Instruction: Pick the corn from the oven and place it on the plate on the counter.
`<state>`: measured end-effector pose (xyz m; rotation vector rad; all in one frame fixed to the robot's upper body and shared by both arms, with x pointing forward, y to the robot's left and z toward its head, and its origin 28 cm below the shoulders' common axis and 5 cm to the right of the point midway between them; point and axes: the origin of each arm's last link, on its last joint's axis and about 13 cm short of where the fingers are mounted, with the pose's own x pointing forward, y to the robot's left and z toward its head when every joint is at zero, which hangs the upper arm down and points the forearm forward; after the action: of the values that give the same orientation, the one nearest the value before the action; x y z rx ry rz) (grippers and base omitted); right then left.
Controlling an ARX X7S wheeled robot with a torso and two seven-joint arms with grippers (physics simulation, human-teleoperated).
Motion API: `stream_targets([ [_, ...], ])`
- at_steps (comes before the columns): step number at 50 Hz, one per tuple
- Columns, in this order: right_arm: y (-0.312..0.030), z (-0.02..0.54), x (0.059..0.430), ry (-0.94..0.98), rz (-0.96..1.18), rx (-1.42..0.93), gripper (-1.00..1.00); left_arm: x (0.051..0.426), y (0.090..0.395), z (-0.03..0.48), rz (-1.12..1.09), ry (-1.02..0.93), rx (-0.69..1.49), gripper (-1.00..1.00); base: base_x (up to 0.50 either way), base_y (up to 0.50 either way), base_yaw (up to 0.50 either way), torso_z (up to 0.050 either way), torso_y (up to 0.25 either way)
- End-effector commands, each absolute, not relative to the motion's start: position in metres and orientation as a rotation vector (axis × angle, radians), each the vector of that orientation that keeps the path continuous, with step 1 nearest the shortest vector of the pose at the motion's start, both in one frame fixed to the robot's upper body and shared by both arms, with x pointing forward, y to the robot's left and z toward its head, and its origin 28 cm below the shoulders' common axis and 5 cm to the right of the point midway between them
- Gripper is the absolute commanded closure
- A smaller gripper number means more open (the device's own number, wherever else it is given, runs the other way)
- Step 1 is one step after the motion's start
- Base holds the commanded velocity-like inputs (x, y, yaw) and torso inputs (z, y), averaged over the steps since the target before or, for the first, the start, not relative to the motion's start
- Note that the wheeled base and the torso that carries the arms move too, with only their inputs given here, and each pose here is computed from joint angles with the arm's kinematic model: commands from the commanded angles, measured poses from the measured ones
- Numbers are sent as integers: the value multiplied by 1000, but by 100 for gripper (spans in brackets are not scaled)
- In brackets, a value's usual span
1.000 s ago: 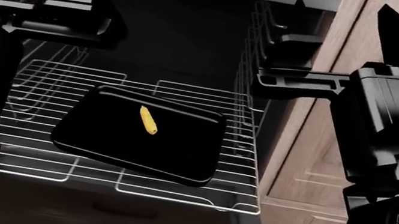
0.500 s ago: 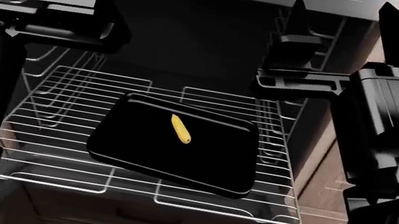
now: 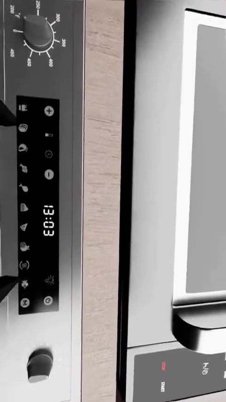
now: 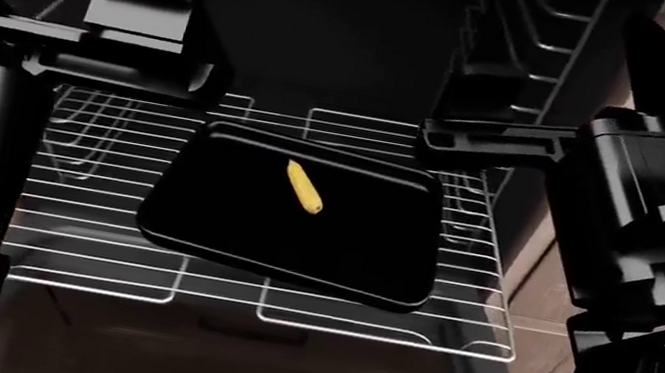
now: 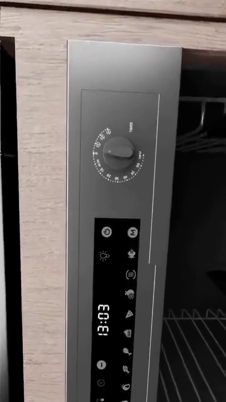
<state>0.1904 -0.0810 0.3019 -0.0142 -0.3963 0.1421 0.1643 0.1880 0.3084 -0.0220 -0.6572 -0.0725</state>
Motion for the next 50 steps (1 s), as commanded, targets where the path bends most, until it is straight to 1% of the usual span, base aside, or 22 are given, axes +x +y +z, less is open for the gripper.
stream_targets([
  [1,-80,302,190,-388,150,-17,-100,162,187,308,-80,-674,7,-100,0,0,0,0,-250],
  [17,-80,303,191,-385,154,-25,-100,163,187,309,-82,-672,-3,-100,0,0,0,0,-250],
  [19,-80,303,191,-386,156,-24,-100,162,187,310,-81,-678,-35,-100,0,0,0,0,-215],
  [29,-80,309,193,-370,182,-37,-100,162,187,309,-92,-655,-53,-100,0,0,0,0,-5],
  [32,-78,309,196,-327,212,-47,-100,161,186,308,-93,-653,-56,-100,0,0,0,0,0],
  [38,-77,316,216,-233,288,-95,-100,160,186,308,-92,-655,-53,-100,0,0,0,0,0],
  [39,-77,315,226,-187,309,-80,-100,159,186,308,-93,-656,-55,-100,0,0,0,0,0],
  [46,-77,304,257,-34,427,17,-100,155,187,310,-90,-666,-56,-100,0,0,0,0,0],
  [50,-78,301,266,21,472,47,-100,155,188,311,-88,-668,-55,-100,0,0,0,0,0],
])
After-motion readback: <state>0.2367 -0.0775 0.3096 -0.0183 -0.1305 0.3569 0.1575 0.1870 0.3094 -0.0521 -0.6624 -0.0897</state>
